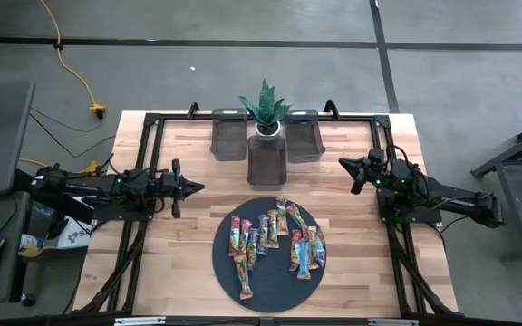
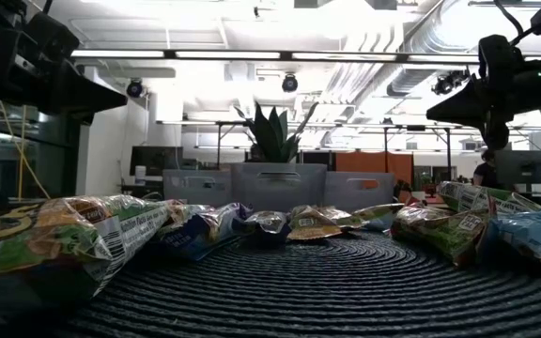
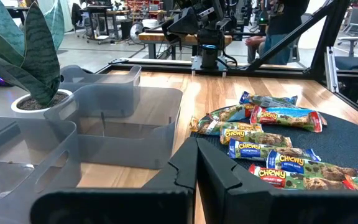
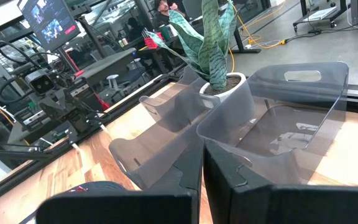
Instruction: Pick and place Granola Bars by type
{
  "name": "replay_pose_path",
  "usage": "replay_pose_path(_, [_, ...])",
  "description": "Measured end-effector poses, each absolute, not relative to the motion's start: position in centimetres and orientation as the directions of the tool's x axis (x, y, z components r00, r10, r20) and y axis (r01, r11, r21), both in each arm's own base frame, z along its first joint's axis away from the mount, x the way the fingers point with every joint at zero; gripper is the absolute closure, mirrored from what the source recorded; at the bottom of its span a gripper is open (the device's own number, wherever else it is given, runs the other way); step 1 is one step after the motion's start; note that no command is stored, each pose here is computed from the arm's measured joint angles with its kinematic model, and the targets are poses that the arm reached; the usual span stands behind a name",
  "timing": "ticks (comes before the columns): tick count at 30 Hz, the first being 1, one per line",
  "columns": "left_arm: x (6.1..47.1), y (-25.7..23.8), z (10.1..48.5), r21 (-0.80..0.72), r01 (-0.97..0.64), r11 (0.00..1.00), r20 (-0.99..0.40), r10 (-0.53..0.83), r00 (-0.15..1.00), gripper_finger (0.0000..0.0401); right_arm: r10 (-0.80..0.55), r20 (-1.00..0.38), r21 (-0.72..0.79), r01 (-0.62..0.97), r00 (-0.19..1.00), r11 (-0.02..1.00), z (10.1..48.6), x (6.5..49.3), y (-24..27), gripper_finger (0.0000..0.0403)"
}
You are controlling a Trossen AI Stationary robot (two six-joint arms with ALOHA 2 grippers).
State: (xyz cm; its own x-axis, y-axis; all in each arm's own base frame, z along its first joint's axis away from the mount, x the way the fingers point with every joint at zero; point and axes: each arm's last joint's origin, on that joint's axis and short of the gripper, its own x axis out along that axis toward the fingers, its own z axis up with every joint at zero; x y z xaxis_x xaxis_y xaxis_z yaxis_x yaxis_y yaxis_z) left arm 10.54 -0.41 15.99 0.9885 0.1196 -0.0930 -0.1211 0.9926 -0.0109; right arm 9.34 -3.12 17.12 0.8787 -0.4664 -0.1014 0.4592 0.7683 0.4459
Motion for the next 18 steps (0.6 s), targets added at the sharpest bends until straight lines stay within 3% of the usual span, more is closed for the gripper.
replay_pose_path(18, [10.54, -0.41, 16.00, -0.011, -0.121, 0.993, -0.093, 0.120, 0.989, 0.0400, -0.466, -0.101, 0.446, 0.459, 0.879, 0.768, 17.13, 9.34, -3.12, 0.0402])
